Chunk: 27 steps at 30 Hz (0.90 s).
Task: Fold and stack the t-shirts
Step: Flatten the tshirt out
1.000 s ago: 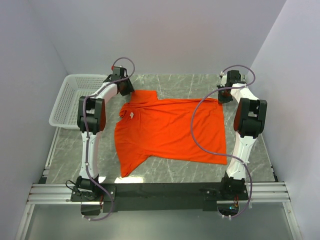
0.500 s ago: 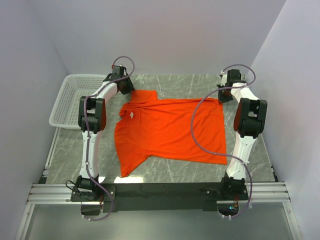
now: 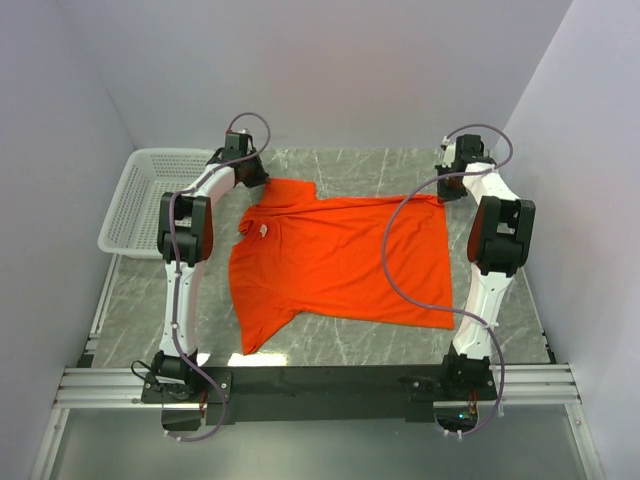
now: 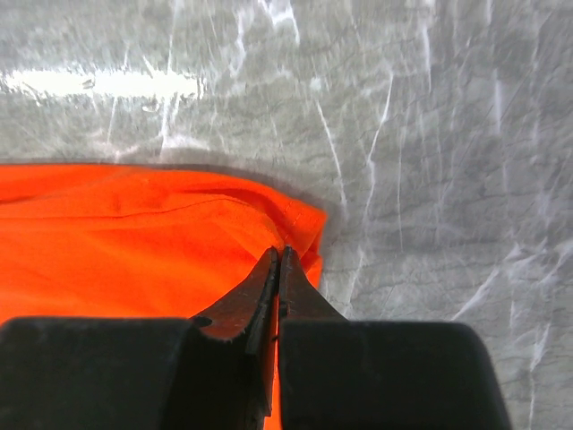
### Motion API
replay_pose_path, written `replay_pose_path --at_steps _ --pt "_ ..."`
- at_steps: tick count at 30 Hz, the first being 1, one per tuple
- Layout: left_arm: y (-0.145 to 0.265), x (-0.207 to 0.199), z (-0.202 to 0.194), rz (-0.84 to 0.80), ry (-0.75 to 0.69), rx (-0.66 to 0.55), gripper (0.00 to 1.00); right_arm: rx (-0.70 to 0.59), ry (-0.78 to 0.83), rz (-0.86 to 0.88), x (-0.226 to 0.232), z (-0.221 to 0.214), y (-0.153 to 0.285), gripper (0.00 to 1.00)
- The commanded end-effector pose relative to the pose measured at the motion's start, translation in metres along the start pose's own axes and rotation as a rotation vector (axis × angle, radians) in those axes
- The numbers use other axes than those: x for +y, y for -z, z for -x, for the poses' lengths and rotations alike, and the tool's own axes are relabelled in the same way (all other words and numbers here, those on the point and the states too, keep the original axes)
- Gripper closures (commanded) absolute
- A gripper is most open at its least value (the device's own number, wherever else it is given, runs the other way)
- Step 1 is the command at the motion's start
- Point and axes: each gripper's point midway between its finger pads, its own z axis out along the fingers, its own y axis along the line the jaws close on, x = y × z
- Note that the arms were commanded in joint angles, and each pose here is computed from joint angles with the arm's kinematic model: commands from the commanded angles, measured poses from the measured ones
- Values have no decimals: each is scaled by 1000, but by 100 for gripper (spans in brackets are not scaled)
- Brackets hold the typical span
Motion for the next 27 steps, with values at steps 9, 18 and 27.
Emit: replay_pose_path --at_steps 9,18,27 --pt "159 -112 120 -302 -174 -423 100 -243 50 28 5 66 79 100" --pt "270 -137 122 -388 -289 -577 100 -455 213 81 30 77 201 100" --pt "456 -172 162 -419 -358 -967 100 -867 305 3 35 133 415 100"
